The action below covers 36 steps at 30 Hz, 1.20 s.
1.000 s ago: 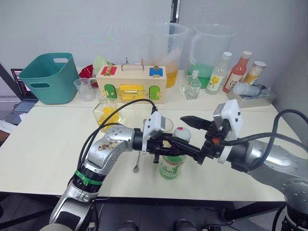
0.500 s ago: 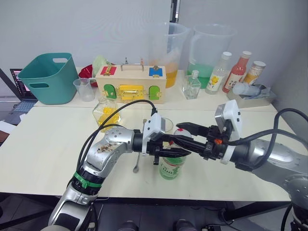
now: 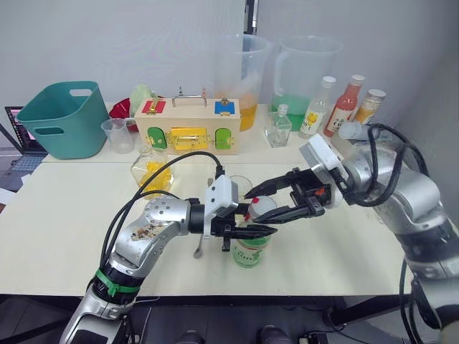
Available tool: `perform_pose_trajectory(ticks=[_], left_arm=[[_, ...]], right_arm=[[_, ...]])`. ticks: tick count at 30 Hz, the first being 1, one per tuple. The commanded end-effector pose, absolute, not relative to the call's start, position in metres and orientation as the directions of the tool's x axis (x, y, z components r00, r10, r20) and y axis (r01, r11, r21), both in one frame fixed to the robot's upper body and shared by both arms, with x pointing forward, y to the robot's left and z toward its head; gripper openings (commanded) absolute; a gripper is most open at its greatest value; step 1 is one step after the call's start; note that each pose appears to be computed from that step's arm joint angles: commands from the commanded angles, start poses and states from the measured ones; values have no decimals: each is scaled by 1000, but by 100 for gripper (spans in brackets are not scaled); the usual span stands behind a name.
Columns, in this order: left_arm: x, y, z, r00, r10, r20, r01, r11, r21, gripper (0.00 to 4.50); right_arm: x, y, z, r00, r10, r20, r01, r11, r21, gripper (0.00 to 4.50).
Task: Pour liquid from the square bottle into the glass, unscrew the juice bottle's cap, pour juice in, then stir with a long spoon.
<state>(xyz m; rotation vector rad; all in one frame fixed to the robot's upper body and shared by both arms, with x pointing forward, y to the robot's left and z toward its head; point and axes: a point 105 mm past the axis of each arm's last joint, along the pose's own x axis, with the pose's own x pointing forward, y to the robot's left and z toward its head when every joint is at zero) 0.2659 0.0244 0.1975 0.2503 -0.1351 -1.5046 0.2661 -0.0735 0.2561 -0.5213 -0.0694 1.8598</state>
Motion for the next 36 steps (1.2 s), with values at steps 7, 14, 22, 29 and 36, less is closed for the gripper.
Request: perform_pose_trajectory(ticks=[7,14,22,29,36], left_arm=[[278,34,195,174,-983,-56,959,156,236,129],[280,34,195,165,-985,-58,961,147,234,129],[284,31,195,147,-988,-56,962,130,240,129],[286,27,193,87,-994,-62,970,70,231,129],[286,17,194,37,-998,-58,970,22,244,129]], right_arm=[[274,-76,257,-310,853,-420,-857,-442,-264,300],[255,-82,282,-322,888,-329,-880,-408,-242,444],[247,-90,289,-38,994,-102,-969,-62,-241,444],[235,-80,269,247,968,46,-958,251,-142,444],[234,-89,257,458,889,5,-881,455,-130,444]])
